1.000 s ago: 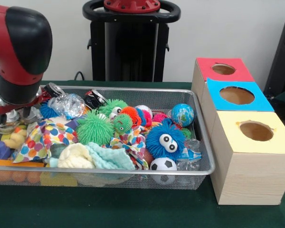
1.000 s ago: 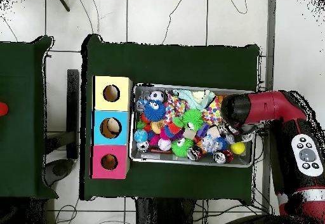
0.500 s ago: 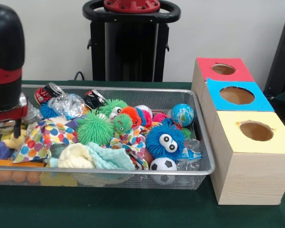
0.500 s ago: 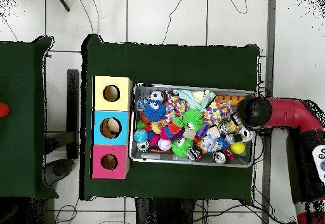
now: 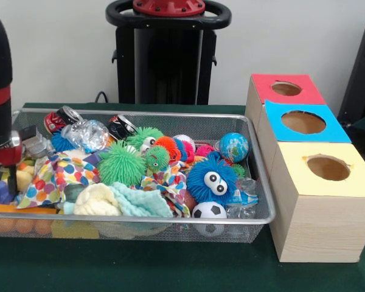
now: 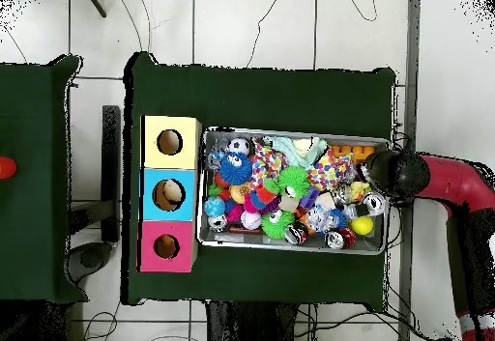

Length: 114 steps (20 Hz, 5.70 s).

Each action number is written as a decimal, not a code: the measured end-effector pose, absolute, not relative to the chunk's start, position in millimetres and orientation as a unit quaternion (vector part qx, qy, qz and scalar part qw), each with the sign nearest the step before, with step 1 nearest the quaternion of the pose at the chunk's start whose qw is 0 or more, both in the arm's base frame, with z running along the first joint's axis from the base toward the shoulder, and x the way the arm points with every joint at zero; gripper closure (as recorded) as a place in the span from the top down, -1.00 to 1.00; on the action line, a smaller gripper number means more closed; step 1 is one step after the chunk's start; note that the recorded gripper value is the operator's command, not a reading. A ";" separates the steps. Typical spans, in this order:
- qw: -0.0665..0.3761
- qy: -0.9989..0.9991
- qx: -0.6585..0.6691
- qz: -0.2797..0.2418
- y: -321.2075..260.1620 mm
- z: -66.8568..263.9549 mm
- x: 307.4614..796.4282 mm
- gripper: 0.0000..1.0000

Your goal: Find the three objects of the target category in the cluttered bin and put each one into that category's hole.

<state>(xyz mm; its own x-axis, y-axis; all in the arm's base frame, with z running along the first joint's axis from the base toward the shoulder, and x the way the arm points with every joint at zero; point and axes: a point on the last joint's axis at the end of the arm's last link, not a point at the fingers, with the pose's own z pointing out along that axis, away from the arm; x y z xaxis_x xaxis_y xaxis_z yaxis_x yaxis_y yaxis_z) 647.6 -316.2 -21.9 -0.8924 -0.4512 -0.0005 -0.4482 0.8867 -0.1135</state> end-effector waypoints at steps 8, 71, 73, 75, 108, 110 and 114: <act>-0.002 0.969 -0.243 -0.034 -283.1 -30.5 653.5 1.00; -0.198 0.941 -0.264 -0.075 -262.0 -15.0 599.5 1.00; -0.196 0.941 -0.264 -0.076 -262.9 -14.8 599.7 1.00; -0.189 0.943 -0.263 -0.079 -265.4 -15.2 600.9 1.00; -0.116 0.962 -0.236 -0.081 -292.0 -36.1 611.6 1.00; -0.117 0.962 -0.234 -0.081 -293.2 -35.8 612.2 1.00; -0.125 0.960 -0.234 -0.085 -293.9 -37.5 614.4 1.00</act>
<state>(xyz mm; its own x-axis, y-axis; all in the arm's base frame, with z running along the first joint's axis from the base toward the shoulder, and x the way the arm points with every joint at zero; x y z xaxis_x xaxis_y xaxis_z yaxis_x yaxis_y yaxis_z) 614.4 -293.9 -37.5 -0.8587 -0.4290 0.2805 -0.4716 0.8756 -0.1043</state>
